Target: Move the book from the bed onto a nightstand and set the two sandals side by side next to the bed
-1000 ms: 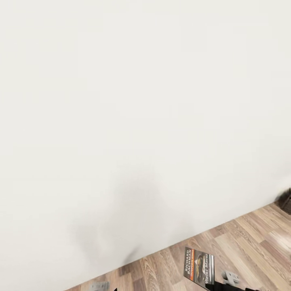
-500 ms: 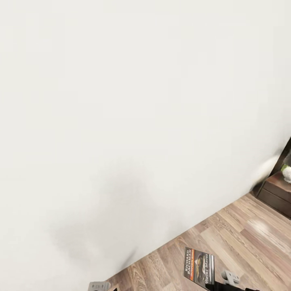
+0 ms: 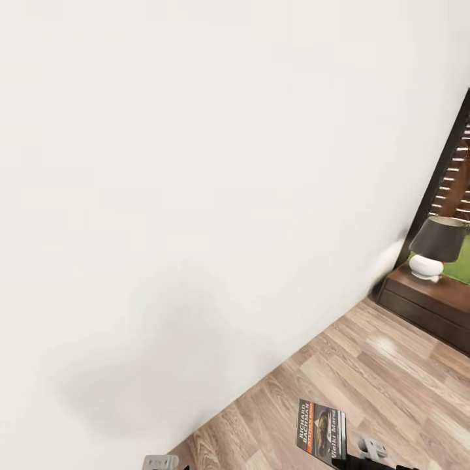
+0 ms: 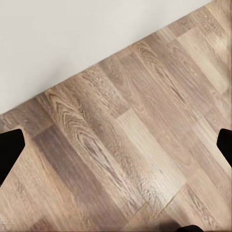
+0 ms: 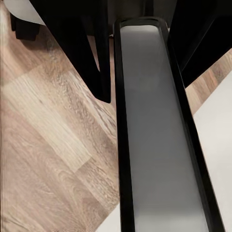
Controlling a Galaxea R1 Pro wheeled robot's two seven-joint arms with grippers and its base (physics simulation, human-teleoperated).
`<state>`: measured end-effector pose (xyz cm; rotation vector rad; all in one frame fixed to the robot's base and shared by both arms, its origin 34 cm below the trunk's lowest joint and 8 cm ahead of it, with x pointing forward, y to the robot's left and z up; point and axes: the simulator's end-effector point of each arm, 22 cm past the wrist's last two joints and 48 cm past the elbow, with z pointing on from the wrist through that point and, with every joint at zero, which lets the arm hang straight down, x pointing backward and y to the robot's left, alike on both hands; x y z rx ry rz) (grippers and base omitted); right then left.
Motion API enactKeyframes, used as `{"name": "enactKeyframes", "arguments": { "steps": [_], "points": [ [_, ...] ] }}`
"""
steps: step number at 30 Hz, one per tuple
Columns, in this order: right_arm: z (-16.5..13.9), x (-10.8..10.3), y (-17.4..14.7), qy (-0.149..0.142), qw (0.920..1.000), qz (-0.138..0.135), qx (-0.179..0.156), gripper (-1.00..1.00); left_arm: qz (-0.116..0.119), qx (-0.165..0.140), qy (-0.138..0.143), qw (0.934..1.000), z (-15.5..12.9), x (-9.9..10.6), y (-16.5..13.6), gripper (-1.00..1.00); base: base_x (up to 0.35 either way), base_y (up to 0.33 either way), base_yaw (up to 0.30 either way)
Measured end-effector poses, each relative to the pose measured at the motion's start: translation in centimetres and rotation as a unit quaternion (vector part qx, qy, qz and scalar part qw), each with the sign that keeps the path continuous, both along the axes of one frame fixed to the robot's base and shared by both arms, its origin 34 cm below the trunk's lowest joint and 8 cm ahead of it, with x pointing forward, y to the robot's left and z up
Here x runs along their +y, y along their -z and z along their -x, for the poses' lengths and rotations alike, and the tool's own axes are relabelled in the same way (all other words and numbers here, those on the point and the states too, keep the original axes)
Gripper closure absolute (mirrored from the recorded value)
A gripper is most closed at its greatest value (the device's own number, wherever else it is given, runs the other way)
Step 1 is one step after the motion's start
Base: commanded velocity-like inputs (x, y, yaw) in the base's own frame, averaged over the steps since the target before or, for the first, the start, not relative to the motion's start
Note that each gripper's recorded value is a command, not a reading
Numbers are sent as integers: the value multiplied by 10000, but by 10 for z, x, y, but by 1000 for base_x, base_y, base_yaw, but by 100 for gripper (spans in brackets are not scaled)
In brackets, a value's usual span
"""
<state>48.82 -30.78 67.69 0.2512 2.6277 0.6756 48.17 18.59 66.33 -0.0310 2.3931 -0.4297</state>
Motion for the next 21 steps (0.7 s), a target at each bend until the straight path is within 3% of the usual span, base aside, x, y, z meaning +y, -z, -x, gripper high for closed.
{"name": "enactKeyframes", "arguments": {
  "steps": [21],
  "points": [
    [0, 0, 0, 0, 10000, 0, 0, 100, 0, 0, 0, 10000, 0, 0, 0, -100, 0, 0, -286]
  ]
}}
